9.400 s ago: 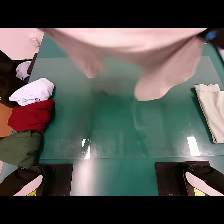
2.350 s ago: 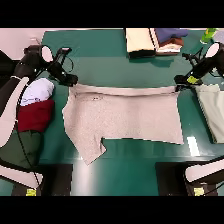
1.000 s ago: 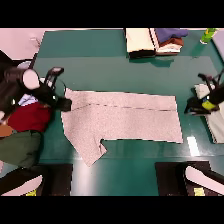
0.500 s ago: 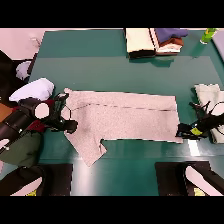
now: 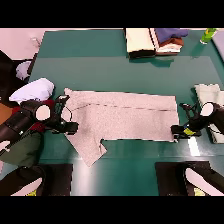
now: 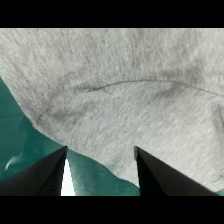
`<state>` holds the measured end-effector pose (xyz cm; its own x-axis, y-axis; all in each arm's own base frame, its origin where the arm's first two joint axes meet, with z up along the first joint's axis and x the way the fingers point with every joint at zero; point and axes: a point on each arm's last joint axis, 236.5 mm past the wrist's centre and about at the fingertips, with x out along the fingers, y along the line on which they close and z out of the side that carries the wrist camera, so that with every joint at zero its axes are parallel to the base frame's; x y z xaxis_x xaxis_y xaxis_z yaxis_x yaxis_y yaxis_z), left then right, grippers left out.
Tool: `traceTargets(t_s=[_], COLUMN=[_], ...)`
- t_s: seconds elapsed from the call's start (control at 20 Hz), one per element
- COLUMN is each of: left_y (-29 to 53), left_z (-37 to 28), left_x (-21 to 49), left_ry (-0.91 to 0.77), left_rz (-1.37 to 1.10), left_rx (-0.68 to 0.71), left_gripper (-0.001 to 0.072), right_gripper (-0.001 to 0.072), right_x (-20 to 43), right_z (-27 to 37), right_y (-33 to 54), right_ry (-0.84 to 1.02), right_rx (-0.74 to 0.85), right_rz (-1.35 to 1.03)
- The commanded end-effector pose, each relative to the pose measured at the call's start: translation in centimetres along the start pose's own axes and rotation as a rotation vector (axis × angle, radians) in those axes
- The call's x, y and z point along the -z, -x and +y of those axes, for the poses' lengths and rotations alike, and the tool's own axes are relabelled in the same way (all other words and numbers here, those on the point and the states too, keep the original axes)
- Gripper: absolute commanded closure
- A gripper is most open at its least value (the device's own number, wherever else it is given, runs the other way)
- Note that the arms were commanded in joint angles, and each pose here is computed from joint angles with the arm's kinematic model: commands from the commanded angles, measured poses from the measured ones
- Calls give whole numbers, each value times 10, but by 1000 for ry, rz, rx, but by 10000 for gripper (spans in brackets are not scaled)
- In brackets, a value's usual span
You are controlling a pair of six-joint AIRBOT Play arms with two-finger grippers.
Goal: Fold the shirts.
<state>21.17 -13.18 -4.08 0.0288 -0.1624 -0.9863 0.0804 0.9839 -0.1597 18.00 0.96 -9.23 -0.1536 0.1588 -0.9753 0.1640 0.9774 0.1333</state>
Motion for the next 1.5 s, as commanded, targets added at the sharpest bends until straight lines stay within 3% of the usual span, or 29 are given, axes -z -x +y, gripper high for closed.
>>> traceTargets(t_s=[0.0, 0.2, 0.25, 0.3, 0.6, 0.8, 0.85, 0.9, 0.95, 1.0, 1.45], left_y=[0, -16, -23, -29, -47, -47, -47, -47, -45, -44, 23], left_z=[4, 8, 7, 6, -14, -14, -14, -14, -14, -14, -1], left_x=[13, 33, 35, 36, 24, 24, 26, 28, 30, 32, 47], left_ry=[-1, 46, 66, 90, 160, 161, 161, 155, 144, 126, 1], left_rz=[53, 111, 113, 107, 35, 33, 41, 51, 57, 66, 27], left_rx=[-17, -18, -4, 4, 114, 118, 116, 114, 113, 111, 55], left_gripper=[215, 190, 81, 72, 97, 104, 158, 420, 629, 684, 685], right_gripper=[697, 697, 697, 697, 697, 697, 697, 697, 697, 697, 697], right_x=[-4, -6, -6, -7, -6, -6, -6, -6, -5, -5, 5], right_z=[4, 6, 7, 7, 8, 8, 8, 8, 8, 8, 11], right_y=[11, 25, 26, 26, 26, 26, 26, 26, 25, 25, 57], right_ry=[36, 45, 46, 46, 45, 45, 45, 45, 45, 45, 94], right_rx=[18, 15, 15, 14, 8, 7, 8, 8, 8, 8, 17], right_rz=[-66, -132, -137, -138, -137, -136, -136, -133, -129, -128, -133])
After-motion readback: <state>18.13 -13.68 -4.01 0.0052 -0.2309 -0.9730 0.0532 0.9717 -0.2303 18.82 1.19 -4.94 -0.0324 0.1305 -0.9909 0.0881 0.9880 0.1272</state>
